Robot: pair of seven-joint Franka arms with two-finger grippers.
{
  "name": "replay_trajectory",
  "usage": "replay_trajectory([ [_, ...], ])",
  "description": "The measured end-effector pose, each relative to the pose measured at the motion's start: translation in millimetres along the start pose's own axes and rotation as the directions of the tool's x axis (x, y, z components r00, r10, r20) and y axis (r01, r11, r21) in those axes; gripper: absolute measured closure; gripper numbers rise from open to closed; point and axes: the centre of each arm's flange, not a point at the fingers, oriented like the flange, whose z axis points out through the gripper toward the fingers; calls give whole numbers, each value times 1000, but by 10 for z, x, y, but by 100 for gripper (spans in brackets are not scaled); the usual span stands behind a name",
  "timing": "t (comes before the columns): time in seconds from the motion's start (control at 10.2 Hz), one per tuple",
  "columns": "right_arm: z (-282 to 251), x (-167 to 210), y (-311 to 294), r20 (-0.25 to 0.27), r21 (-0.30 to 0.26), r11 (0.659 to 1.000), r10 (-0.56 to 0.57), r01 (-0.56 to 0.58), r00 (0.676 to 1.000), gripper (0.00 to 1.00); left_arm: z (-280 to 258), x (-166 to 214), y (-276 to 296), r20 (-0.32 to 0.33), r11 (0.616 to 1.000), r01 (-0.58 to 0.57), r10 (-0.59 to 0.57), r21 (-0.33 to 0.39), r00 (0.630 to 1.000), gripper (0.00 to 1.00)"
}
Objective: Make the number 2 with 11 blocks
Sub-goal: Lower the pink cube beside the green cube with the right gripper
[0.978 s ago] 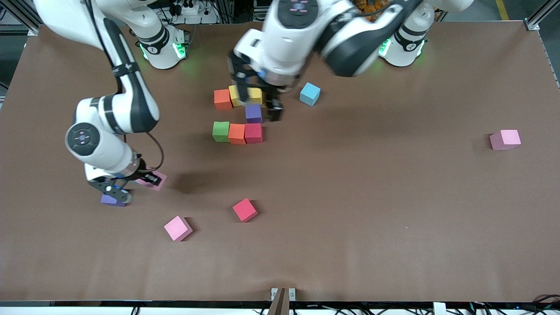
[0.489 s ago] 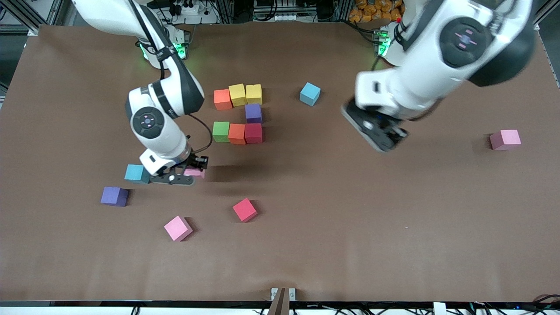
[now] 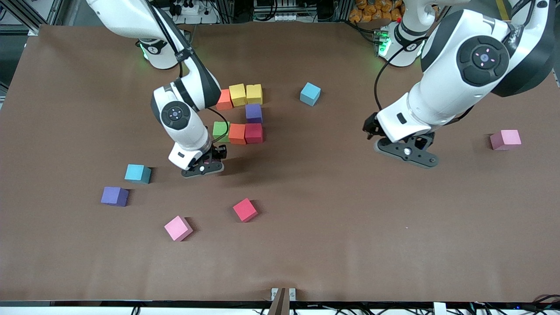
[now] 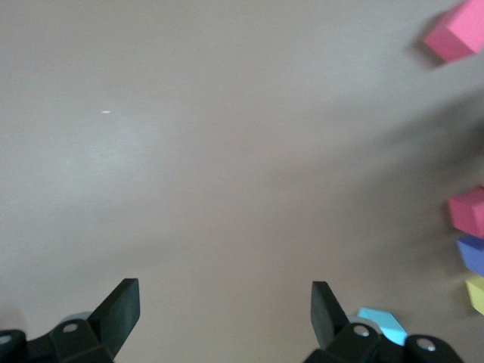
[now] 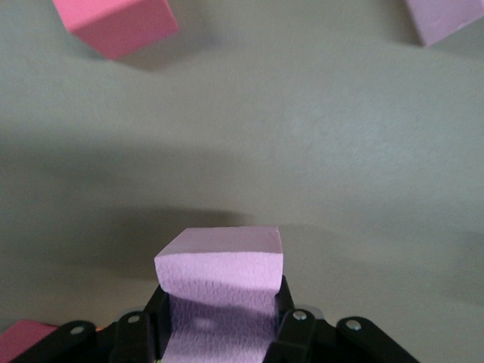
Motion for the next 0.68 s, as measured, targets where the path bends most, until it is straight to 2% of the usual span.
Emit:
replay_trajectory([
  [0.2, 233, -168, 59, 30, 70, 994, 86, -88, 996, 45, -180, -29, -120, -37, 999, 32, -31, 33, 999, 0],
  [0.49, 405, -332, 106, 74, 69, 988, 135, -140, 988, 45, -380, -92, -599, -64, 995, 83, -80, 47, 995, 0],
  [0.68, 406, -354, 75, 74, 68, 984, 161, -166, 984, 45, -465, -173, -627, -50, 995, 83, -80, 55, 996, 0],
])
